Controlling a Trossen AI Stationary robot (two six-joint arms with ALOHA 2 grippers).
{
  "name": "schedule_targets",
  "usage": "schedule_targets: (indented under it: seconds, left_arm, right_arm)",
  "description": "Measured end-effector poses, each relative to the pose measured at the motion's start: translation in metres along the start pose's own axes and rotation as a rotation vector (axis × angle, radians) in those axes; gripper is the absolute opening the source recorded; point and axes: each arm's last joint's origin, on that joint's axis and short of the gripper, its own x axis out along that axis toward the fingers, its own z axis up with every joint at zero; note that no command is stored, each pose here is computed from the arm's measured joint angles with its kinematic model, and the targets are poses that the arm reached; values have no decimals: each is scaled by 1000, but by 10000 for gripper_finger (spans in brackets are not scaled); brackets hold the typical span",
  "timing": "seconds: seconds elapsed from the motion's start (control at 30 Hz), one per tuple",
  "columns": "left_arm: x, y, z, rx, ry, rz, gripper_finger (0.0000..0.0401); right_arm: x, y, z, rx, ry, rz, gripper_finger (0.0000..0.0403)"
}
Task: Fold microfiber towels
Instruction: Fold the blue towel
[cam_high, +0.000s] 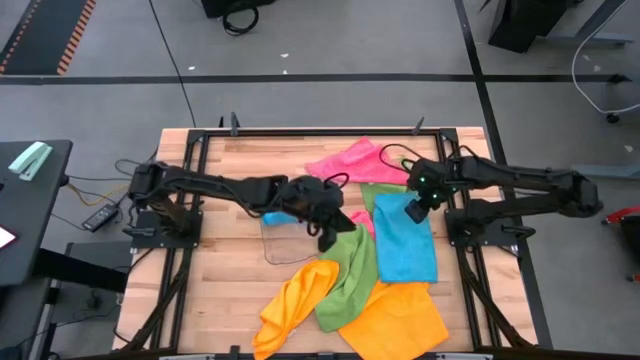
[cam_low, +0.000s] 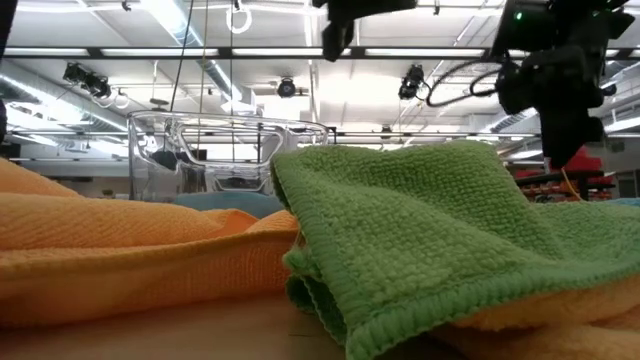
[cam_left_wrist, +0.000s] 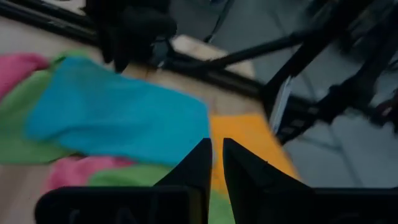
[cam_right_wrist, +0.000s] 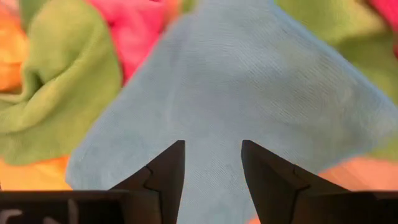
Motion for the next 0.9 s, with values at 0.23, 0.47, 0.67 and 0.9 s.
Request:
schedule_targets:
  seconds: [0.23, 0.47, 0.67, 0.9]
  left_arm:
    - [29, -19, -24, -125, -55, 69, 46]
    - [49, -33, -44, -236, -116, 101, 40]
    - [54, -35, -51, -298, -109, 96, 32]
    - [54, -27, -46, -244, -124, 114, 23]
  right_arm:
    - [2, 14, -6, -154, -29, 19, 167]
    - [-1, 24, -18, -343, 9, 103, 167]
    - [-8, 37, -25, -548, -76, 205, 150]
    - [-9, 38, -21, -573, -206, 88, 132]
